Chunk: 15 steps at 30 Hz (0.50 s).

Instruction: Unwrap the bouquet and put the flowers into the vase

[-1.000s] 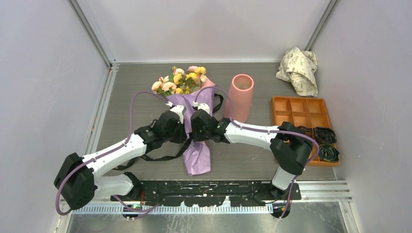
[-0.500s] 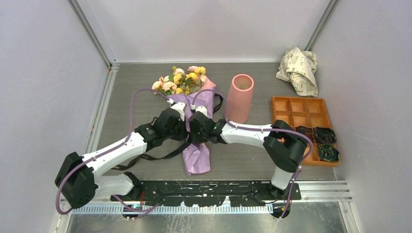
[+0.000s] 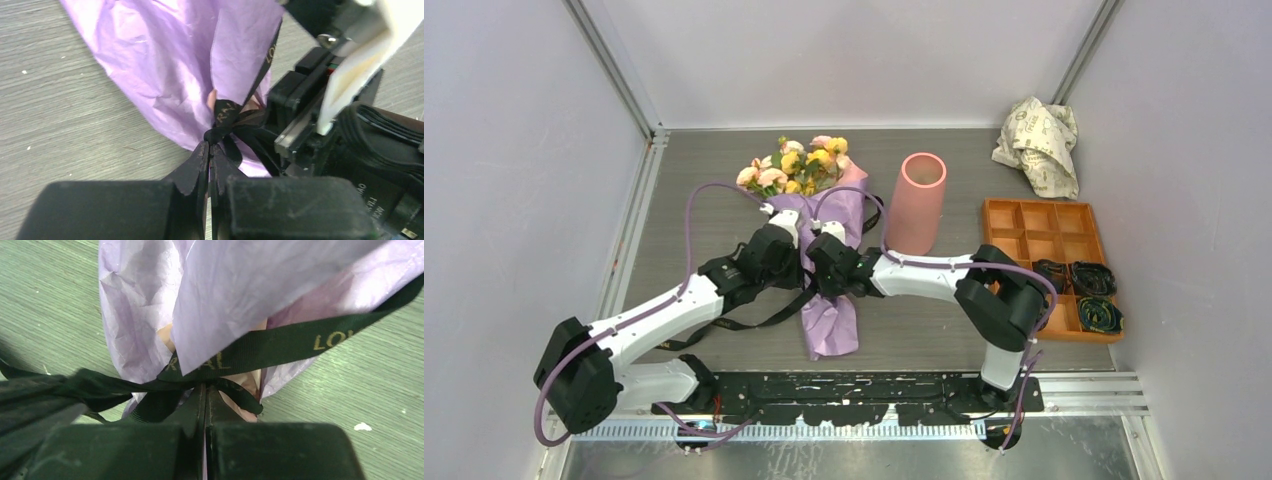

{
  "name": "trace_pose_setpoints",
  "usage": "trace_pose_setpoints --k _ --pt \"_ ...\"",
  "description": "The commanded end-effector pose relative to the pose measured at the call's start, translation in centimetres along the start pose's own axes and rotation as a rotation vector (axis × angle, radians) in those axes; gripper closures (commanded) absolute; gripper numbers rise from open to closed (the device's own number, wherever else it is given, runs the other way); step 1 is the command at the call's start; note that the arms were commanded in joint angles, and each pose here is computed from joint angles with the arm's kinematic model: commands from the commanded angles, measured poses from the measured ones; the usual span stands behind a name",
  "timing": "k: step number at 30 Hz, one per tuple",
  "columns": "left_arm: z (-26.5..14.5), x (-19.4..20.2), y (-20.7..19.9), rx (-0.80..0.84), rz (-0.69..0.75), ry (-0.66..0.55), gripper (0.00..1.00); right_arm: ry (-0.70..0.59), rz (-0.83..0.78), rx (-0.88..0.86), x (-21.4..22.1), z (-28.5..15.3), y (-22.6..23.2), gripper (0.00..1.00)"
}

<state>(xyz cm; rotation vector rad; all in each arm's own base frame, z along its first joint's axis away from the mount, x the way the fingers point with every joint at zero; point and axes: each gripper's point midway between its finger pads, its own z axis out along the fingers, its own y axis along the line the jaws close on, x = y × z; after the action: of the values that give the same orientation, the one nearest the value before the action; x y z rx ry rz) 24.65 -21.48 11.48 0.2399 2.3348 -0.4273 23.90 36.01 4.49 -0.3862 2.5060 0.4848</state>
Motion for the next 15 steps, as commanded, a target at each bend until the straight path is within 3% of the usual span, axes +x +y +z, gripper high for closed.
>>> trace_pose_setpoints --k 1,8,15 --pt "-1.1 -1.4 1.7 -0.099 -0.078 -0.084 0.96 -0.133 0.010 0.046 -3.7 -2.9 -0.2 0.99" --pt "-2.1 -0.1 7.4 -0.369 -0.206 -0.081 0.97 -0.221 0.022 0.151 -5.1 -6.0 -2.8 0.99" --pt "-2.1 0.6 10.2 -0.432 -0.327 -0.066 0.97 -0.251 0.003 0.260 -5.1 -7.6 -5.5 0.99"
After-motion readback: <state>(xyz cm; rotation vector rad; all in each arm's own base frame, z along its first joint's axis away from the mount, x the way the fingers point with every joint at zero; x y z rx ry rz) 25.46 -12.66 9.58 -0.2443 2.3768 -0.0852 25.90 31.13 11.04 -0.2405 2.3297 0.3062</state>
